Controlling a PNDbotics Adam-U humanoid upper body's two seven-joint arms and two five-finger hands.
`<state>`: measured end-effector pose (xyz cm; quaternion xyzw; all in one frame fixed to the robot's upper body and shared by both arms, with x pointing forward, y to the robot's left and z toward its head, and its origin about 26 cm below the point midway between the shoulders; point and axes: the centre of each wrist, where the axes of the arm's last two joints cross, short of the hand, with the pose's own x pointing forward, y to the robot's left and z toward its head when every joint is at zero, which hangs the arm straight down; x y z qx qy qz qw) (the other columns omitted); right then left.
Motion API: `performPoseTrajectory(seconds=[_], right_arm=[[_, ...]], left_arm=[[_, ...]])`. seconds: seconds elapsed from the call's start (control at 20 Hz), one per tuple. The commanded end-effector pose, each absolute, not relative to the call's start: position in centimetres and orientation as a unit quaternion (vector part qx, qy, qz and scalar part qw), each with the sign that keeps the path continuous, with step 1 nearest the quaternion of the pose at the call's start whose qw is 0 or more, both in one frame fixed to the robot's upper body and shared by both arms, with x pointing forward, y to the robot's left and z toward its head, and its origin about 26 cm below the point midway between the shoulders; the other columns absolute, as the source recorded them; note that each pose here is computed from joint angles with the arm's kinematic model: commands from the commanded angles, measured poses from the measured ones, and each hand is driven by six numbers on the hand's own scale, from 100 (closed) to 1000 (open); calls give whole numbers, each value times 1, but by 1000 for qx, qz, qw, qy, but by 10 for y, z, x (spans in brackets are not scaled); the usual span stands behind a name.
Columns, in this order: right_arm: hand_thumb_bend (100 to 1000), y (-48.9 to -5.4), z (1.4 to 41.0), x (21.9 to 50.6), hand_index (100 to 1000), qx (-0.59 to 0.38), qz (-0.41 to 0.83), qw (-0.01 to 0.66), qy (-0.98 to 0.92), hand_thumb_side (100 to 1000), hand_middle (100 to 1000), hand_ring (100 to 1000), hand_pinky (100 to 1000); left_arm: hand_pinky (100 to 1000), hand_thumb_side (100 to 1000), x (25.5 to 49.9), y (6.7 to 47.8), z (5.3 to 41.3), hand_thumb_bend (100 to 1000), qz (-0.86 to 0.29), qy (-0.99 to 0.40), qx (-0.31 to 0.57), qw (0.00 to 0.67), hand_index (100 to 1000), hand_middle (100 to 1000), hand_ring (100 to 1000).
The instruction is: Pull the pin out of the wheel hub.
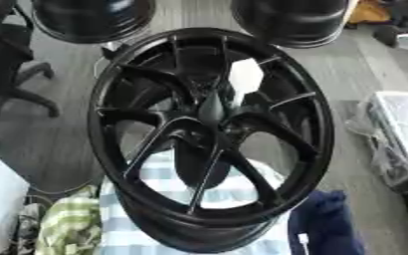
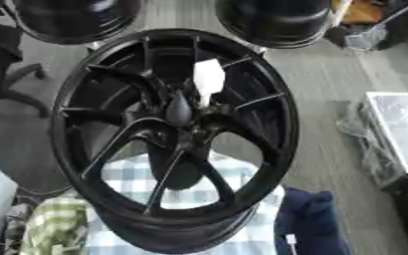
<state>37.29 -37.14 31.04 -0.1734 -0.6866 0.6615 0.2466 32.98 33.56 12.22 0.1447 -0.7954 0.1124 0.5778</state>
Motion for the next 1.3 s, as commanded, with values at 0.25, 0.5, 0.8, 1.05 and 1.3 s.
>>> performPoseTrajectory(seconds=[0.25, 0.5, 0.8, 1.05, 1.3], right_arm=[[459, -356, 306, 385, 851, -217, 678, 260, -652, 578, 709, 664, 816], [456, -339, 295, 388, 859, -229, 693, 279, -624, 613, 738, 708, 836], [458, -326, 294, 385, 870, -228, 692, 288, -621, 604, 755, 730, 842], [460, -318, 291, 385, 878, -222, 690, 286, -627, 592, 763, 742, 846], [454, -308, 294, 381, 880, -213, 697, 266, -631, 603, 762, 741, 845]], left_arm=[[680, 822, 330, 344, 137, 100, 132, -803, 157, 560, 689, 635, 749], [678, 830, 330, 346, 134, 100, 149, -796, 159, 565, 685, 629, 749], [677, 832, 330, 347, 134, 100, 155, -794, 160, 566, 685, 628, 749], [676, 844, 330, 348, 132, 100, 169, -788, 161, 569, 686, 627, 749], [676, 852, 330, 351, 133, 100, 191, -784, 162, 568, 688, 628, 751]])
